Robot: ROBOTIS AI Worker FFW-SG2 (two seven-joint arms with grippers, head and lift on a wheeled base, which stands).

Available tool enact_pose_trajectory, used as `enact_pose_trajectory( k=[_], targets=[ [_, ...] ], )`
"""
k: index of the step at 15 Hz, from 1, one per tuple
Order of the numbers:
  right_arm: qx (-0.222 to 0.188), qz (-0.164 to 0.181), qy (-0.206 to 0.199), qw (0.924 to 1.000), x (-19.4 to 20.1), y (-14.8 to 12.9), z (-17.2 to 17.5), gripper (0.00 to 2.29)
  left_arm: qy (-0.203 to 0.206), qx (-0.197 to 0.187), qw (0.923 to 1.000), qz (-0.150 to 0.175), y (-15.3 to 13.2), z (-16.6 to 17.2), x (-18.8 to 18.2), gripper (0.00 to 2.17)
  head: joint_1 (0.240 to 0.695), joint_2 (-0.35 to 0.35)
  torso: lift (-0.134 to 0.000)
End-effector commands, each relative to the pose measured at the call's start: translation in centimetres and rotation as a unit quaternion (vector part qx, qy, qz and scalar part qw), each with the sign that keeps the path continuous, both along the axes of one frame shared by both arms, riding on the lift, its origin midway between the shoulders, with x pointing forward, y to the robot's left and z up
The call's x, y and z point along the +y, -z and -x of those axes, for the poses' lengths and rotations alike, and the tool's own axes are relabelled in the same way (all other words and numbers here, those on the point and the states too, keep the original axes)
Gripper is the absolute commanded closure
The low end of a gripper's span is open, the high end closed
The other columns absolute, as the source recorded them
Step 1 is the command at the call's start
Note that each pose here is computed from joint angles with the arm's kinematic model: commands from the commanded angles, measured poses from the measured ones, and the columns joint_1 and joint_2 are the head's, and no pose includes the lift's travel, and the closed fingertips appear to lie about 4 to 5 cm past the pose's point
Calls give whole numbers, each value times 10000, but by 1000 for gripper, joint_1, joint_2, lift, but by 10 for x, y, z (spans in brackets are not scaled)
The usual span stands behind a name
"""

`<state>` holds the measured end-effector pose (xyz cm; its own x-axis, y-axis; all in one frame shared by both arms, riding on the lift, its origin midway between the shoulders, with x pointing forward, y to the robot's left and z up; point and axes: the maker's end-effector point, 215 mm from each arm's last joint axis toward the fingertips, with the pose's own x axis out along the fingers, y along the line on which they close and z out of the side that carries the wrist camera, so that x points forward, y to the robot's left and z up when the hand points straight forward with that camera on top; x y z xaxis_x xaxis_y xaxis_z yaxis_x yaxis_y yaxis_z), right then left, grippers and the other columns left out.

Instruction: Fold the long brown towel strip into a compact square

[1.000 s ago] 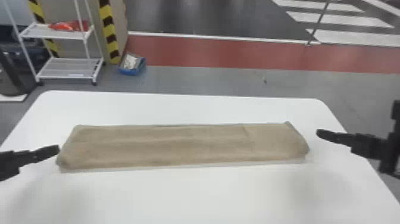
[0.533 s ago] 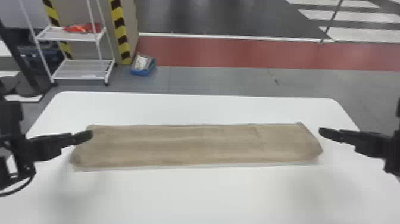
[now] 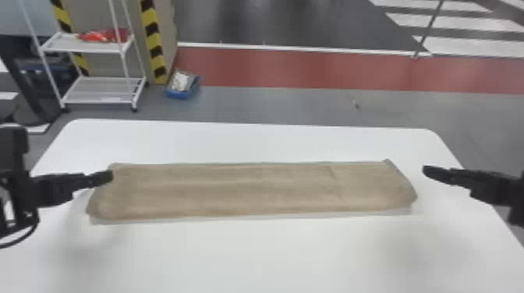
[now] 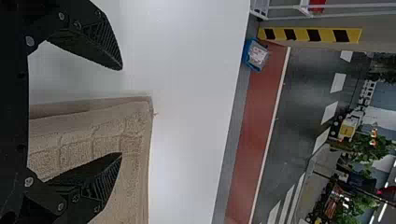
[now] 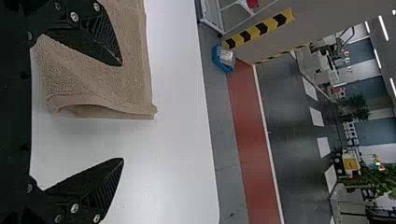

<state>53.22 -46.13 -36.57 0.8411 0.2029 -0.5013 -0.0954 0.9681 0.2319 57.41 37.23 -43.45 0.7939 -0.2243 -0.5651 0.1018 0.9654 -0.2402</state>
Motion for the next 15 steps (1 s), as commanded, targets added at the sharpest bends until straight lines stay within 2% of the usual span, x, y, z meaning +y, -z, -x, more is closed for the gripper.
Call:
enact_pose_trajectory(
  k=[1, 8, 13, 15],
  targets=[
    [-1, 1, -23, 10000, 2, -1, -2, 178, 20, 137, 9999, -25, 7, 5, -1, 272, 695, -89, -124],
    [26, -22, -26, 10000, 4, 1, -1, 178, 88, 243, 9994, -236, 10, 7, 4, 272, 695, -80, -124],
    [36, -31, -15, 10000, 3, 1, 0, 178, 189, 573, 9980, -185, 27, 21, -6, 336, 695, -83, -124],
    [1, -167, -28, 9999, 5, 1, 2, 178, 214, 585, 9980, -129, 30, 22, -11, 336, 695, -91, -124]
  ],
)
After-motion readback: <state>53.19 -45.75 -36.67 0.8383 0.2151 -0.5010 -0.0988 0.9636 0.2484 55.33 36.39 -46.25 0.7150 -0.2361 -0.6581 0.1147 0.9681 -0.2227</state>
